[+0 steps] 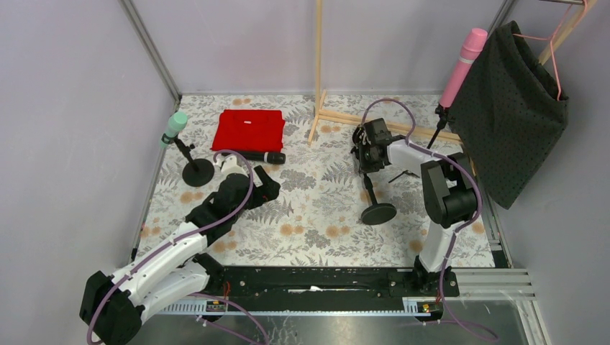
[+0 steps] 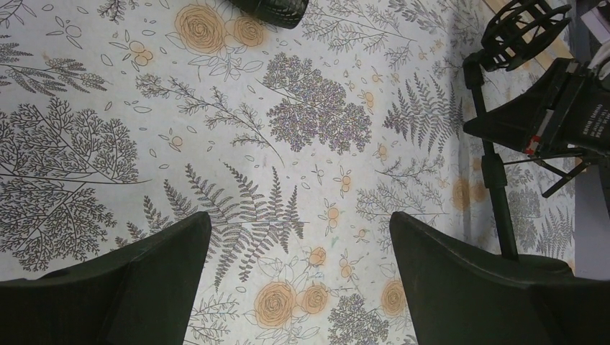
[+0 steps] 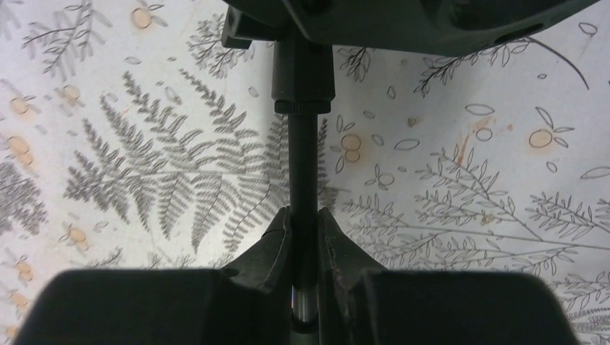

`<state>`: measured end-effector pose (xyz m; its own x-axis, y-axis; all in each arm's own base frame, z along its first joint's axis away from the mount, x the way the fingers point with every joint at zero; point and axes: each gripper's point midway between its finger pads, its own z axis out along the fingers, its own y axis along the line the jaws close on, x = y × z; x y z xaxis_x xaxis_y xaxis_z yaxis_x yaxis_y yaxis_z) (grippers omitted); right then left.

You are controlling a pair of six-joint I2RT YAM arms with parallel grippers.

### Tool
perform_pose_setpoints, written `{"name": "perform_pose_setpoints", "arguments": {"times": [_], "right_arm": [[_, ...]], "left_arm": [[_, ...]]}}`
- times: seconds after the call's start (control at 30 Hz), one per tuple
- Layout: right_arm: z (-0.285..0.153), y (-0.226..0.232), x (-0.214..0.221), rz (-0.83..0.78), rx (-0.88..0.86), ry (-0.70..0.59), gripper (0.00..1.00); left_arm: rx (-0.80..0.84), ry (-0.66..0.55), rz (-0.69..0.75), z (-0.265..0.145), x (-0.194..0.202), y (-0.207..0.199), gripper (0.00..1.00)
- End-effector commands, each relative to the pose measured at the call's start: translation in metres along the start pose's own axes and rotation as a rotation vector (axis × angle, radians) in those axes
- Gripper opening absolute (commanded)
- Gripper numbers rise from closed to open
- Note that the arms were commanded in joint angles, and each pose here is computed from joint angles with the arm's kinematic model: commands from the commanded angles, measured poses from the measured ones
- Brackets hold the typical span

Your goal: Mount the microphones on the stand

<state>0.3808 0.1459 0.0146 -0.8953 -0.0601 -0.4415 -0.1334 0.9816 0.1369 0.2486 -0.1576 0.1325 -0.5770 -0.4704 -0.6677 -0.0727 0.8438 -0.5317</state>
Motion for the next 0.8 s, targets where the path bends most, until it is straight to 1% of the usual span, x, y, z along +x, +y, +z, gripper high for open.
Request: {"name": "perform_pose_setpoints", "arguments": {"times": [0.0, 0.1, 0.23, 0.4, 0.6, 0.77], "right_arm": [[-0.05, 0.024, -0.04, -0.023, -0.112, -0.176, 0.0], [-0.075, 0.039, -0.054, -0.034, -0.167, -0.258, 0.0], [-0.117, 0.068, -0.07, -0.078, -0.263, -0.407, 0.0], [-0.155, 0.107, -0.078, -0.116, -0.403, -0.586, 0.0], [-0.168, 0.138, -0.075, -0.152, -0.57, -0.831, 0.0], [-0.173, 0.145, -0.073, -0.128, -0.638, -0.975, 0.0]], "left_arm": [[0.011, -0.029, -0.017, -0.004, -0.007, -0.002, 0.99], [0.007, -0.037, -0.019, -0.005, -0.009, 0.0, 0.99], [0.009, -0.041, -0.022, -0.006, -0.011, -0.001, 0.99], [0.02, -0.057, -0.022, -0.008, -0.016, -0.004, 0.99], [0.04, -0.076, -0.015, -0.01, -0.021, -0.009, 0.99], [0.041, -0.082, -0.004, -0.01, -0.023, -0.009, 0.99]]}}
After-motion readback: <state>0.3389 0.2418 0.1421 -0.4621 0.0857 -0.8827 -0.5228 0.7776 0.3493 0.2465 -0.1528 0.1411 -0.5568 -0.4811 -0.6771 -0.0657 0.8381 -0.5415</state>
